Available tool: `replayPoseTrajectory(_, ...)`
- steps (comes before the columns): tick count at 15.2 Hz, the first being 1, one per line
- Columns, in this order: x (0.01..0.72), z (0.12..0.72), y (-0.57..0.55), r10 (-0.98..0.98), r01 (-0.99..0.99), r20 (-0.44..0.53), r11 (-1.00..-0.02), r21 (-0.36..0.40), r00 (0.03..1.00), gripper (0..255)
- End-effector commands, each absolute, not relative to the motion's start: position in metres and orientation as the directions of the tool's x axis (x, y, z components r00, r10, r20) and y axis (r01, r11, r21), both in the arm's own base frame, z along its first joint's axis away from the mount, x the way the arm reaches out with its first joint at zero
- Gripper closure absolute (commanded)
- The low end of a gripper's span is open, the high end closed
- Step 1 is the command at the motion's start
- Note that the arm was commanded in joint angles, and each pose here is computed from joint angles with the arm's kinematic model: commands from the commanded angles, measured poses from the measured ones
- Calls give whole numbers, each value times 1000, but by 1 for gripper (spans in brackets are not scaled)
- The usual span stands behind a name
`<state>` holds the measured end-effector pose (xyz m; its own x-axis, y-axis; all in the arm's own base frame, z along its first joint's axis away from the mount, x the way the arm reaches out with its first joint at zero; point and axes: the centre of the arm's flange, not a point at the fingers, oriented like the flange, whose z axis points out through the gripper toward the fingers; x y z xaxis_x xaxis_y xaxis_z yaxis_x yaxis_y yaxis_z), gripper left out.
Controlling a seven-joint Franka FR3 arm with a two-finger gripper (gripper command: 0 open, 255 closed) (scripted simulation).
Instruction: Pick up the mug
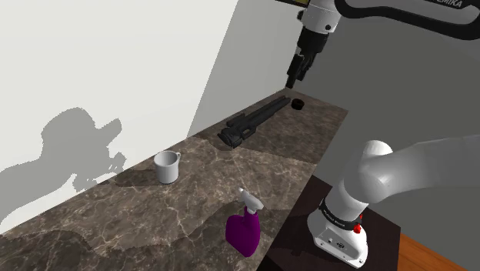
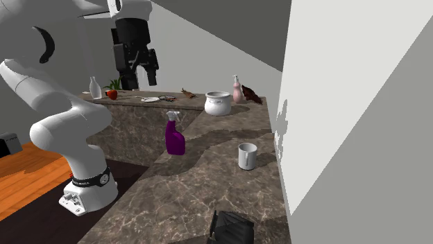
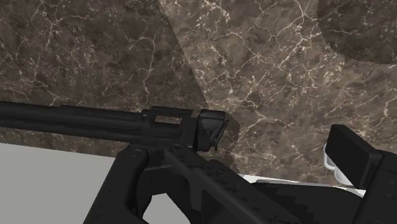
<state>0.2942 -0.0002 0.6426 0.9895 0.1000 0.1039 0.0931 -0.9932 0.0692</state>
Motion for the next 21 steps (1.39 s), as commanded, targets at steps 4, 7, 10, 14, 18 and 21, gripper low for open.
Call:
replayPoseTrajectory(4,315,621,26,99,92,97,-993,69,990,0)
replayPoseTrajectory(7,335,599,53,98,92,91,-993,69,991,0)
replayPoseTrajectory(10,356,577,80,96,91,84,-993,69,992,0)
replayPoseTrajectory(14,383,547,115,95,90,76,-994,69,993,0)
replayPoseTrajectory(18,410,517,150,93,89,67,-994,69,993,0)
replayPoseTrajectory(21,430,495,177,92,88,61,-994,69,994,0)
